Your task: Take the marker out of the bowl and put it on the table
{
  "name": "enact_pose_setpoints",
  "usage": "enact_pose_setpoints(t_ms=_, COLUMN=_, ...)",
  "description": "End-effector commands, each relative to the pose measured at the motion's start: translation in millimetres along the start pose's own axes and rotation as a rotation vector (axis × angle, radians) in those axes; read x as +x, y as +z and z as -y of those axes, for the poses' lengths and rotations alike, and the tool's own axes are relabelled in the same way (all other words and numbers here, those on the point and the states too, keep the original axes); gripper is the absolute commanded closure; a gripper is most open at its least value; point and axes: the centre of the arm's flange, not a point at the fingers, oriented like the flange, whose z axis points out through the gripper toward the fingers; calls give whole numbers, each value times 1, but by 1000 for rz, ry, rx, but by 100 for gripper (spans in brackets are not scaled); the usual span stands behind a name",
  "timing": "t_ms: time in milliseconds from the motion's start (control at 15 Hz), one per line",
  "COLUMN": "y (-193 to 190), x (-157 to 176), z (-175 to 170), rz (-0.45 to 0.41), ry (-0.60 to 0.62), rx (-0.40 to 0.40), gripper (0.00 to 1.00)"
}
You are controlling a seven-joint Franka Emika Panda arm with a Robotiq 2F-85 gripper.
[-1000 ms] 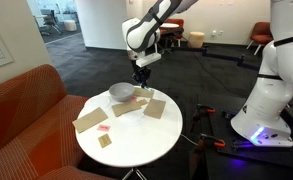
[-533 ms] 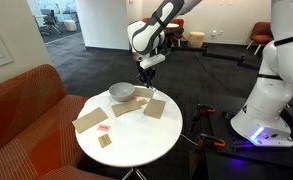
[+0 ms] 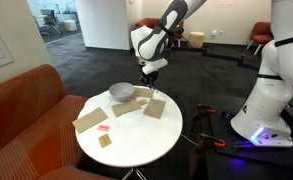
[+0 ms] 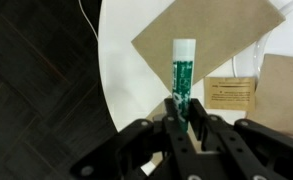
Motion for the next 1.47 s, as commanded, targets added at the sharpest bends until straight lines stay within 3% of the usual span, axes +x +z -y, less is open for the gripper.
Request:
enact_pose_setpoints(t_ms=0, y=16, x=-18, z=-4, rz=-38, ry=29, rx=-6, gripper=95)
enact_pose_setpoints(t_ms=533, y=53, x=-32, z=-22, rz=-8, ry=58, rx=23, gripper=95)
enact_pose_setpoints(t_ms=1400, y=80, x=-26, z=-17, rz=-63, ry=5, rx=19, gripper=95)
